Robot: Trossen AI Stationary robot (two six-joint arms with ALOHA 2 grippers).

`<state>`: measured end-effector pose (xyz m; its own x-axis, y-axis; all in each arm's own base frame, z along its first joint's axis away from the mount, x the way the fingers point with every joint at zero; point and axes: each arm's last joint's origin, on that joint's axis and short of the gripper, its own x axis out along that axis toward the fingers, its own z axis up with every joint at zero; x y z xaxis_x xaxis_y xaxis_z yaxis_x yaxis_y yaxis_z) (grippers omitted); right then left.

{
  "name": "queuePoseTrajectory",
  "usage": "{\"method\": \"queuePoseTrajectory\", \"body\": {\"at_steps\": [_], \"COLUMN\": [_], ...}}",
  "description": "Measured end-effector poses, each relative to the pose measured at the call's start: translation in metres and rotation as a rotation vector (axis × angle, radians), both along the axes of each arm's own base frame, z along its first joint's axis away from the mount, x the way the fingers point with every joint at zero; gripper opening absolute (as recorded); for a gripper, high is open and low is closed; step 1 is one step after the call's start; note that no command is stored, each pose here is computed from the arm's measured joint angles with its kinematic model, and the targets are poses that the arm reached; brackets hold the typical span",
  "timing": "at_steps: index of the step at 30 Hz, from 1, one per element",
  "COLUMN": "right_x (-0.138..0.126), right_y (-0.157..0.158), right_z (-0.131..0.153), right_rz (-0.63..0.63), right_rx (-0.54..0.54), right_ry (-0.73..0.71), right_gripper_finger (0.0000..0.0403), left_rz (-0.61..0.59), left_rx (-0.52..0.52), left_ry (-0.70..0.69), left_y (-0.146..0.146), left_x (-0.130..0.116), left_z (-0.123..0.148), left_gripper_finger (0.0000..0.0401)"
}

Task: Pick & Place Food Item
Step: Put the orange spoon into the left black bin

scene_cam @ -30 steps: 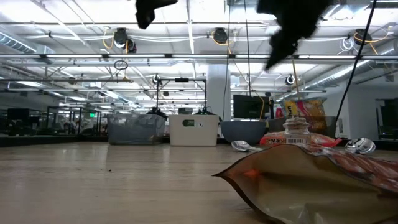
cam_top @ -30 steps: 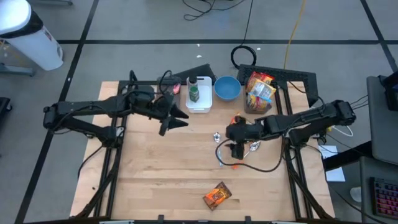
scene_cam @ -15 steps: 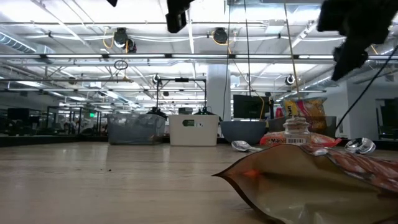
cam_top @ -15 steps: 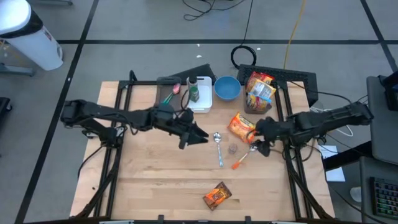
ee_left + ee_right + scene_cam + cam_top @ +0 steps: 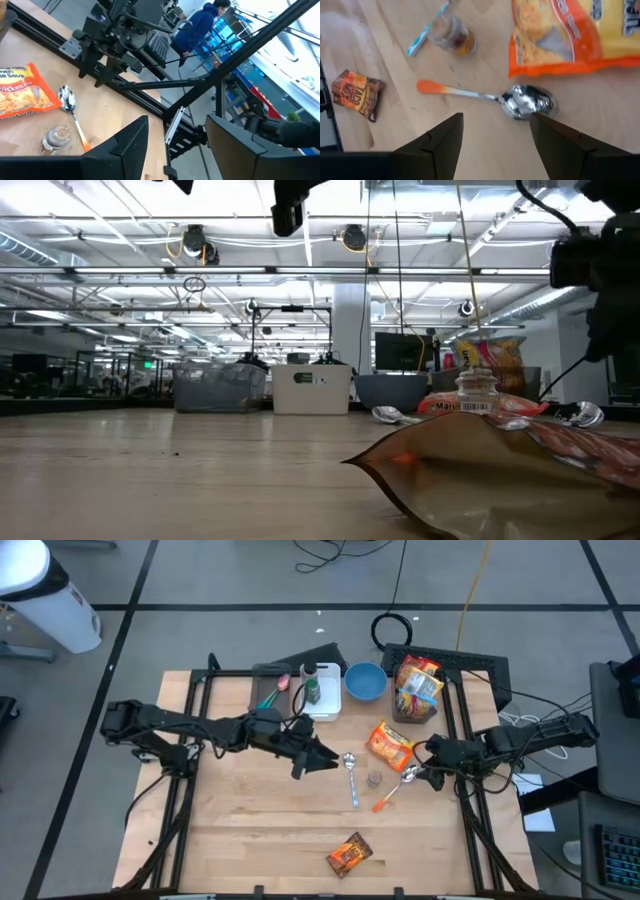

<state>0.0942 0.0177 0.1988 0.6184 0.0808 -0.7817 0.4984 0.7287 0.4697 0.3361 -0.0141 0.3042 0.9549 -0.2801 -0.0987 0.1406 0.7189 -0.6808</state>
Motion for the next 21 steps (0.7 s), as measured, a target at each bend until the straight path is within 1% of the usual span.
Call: {"method": "queuePoseTrajectory", "body": {"at_steps": [5, 11, 16, 21], "right_x": [-0.009, -0.011, -0.007, 0.0], "right_y": [-0.001, -0.002, -0.001, 0.001], "right_z": [-0.01, -0.019, -0.037, -0.056], "right_rz": [-0.002, -0.033, -0.07, -0.11], "right_rx": [0.013, 0.028, 0.063, 0.115], "right_ry": [0.062, 0.087, 0.07, -0.004], "right_gripper_finger": [0.0223, 0.0219, 0.0218, 0.0217], "left_rz": [-0.039, -0.031, -0.028, -0.05], "left_rx": [-0.022, -0.01, 0.012, 0.004], "left_ry": [0.003, -0.016, -0.026, -0.02], "left_y": [0.009, 0.022, 0.029, 0.034], "left_x": [-0.004, -0.009, -0.012, -0.013], "left_z": [0.004, 0.01, 0.013, 0.012], "left_gripper_finger": [0.0207, 0.0207, 0.0207, 0.0207]}}
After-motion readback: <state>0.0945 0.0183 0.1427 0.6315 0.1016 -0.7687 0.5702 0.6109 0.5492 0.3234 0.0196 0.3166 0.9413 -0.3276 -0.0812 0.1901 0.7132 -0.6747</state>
